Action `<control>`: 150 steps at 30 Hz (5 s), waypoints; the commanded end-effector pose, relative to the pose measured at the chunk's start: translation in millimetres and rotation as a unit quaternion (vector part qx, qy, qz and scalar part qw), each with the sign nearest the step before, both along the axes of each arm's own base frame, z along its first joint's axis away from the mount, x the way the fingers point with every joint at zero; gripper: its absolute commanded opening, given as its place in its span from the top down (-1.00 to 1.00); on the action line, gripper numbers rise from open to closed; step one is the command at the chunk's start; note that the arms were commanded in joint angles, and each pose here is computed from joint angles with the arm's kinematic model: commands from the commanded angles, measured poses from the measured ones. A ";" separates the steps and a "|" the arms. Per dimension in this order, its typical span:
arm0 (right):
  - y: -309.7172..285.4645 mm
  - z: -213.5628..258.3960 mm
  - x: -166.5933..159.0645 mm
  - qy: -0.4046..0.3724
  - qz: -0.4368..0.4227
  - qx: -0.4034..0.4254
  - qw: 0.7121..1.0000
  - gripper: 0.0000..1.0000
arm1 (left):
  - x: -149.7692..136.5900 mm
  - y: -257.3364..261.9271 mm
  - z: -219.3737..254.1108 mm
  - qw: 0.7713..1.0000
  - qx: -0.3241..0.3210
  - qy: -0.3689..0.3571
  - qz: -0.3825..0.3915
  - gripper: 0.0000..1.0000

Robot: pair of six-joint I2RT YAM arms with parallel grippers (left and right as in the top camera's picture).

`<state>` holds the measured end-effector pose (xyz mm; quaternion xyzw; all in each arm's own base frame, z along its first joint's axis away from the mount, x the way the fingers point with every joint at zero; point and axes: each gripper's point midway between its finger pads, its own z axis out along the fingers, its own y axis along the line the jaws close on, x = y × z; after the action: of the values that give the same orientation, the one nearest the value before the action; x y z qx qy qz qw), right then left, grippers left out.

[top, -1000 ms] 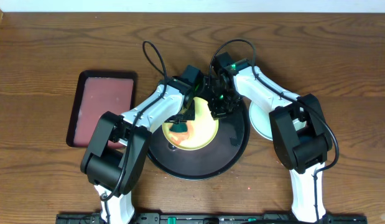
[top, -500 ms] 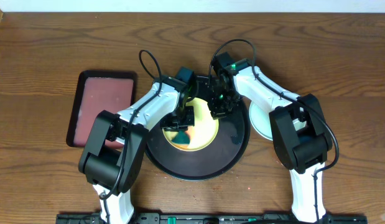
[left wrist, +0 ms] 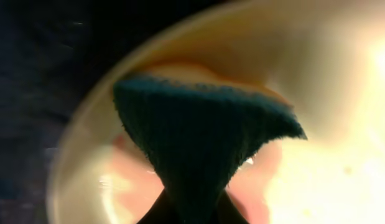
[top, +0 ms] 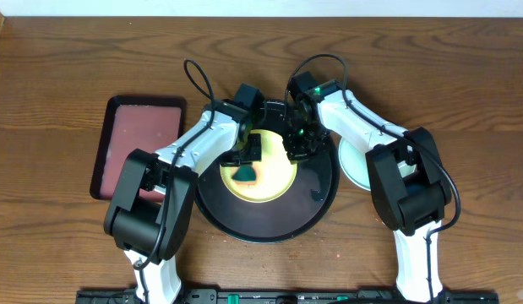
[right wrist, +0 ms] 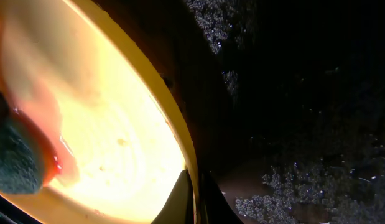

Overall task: Clean dirty plates on tray and stack at the side
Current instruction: 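Scrub the yellow plate with the sponge while the right gripper holds it, then lift the sponge away from the plate with the left gripper, then lift the yellow plate with the right gripper and carry it right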

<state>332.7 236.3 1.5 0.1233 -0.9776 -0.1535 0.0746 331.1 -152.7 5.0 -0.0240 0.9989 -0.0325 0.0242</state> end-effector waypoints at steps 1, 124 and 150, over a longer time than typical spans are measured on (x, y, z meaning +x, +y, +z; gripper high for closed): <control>-9.4 -18.3 -8.2 0.009 0.004 -0.034 0.999 0.97 | 10.5 47.6 -5.8 0.993 0.105 -0.025 0.048 0.85; -63.9 200.6 38.5 -0.399 -0.048 -0.238 0.884 0.97 | 40.8 69.9 123.6 0.997 0.006 -0.065 0.045 0.85; -33.3 325.5 -28.0 -0.661 -0.047 -0.417 0.622 0.98 | 36.7 70.8 118.2 0.997 0.008 -0.057 0.045 0.85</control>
<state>311.1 208.5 291.9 0.1395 -0.7673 0.3761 -0.5003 369.4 -86.0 125.6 -0.0637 0.9938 -0.0333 0.0848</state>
